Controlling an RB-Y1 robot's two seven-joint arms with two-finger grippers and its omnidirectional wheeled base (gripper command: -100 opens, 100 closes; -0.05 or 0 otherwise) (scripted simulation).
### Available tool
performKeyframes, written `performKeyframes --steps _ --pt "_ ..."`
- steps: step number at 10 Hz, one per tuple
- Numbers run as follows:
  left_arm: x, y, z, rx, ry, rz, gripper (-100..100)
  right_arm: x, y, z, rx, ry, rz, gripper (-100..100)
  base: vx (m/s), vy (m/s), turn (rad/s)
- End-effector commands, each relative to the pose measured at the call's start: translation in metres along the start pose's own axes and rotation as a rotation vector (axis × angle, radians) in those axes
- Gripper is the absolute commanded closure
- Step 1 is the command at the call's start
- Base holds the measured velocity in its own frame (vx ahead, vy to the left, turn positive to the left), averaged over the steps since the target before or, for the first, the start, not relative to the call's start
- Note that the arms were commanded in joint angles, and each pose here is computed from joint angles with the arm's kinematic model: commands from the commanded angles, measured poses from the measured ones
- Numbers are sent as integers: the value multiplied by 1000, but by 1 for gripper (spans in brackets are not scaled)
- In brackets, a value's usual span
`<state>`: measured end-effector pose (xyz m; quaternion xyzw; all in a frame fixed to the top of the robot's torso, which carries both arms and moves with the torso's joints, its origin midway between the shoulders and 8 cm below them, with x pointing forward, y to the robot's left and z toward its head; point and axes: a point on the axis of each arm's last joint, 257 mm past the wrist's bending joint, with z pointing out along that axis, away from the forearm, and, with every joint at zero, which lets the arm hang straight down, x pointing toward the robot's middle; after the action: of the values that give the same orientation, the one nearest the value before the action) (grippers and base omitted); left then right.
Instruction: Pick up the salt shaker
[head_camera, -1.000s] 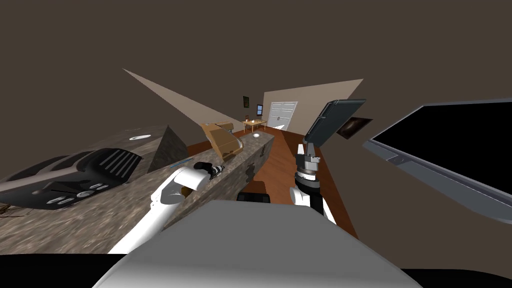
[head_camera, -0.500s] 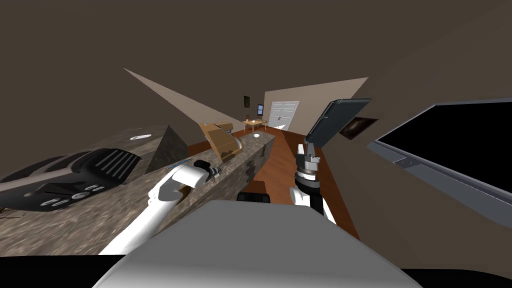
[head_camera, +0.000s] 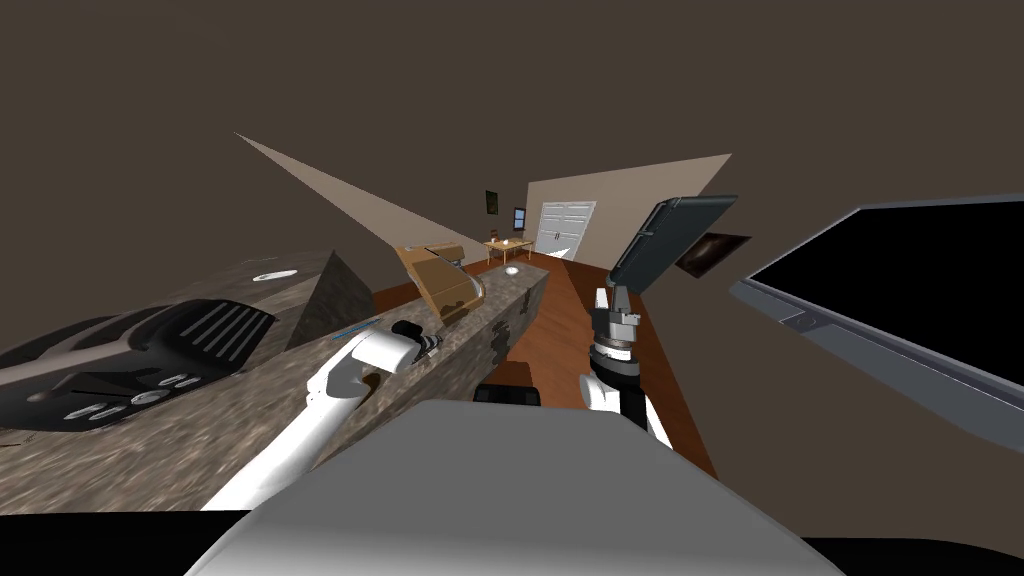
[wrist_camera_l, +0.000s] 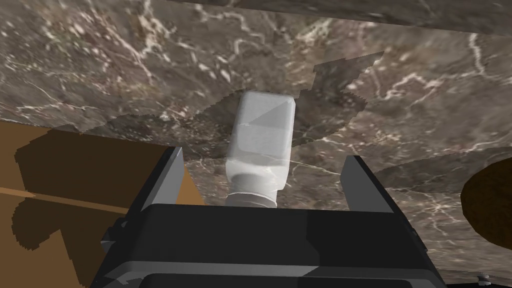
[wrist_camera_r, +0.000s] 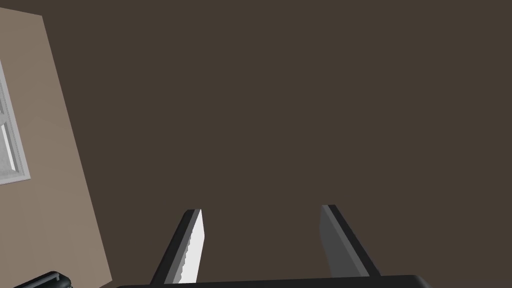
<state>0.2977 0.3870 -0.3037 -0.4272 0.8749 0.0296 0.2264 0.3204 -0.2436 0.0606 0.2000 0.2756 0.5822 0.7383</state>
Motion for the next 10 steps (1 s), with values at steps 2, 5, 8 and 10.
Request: performKeyframes --steps 2,5,8,10 --pt "-1 0 5 -1 -1 -3 -100 0 0 0 0 0 0 0 -6 5 -17" --pt "-1 0 5 1 -3 -3 100 0 0 0 0 0 0 0 0 0 0" --pt "-1 0 5 2 -3 -3 0 0 0 0 0 0 0 0 0 0 0" --pt "1 -1 -8 4 0 5 100 0 0 0 0 0 0 0 11 -6 54"
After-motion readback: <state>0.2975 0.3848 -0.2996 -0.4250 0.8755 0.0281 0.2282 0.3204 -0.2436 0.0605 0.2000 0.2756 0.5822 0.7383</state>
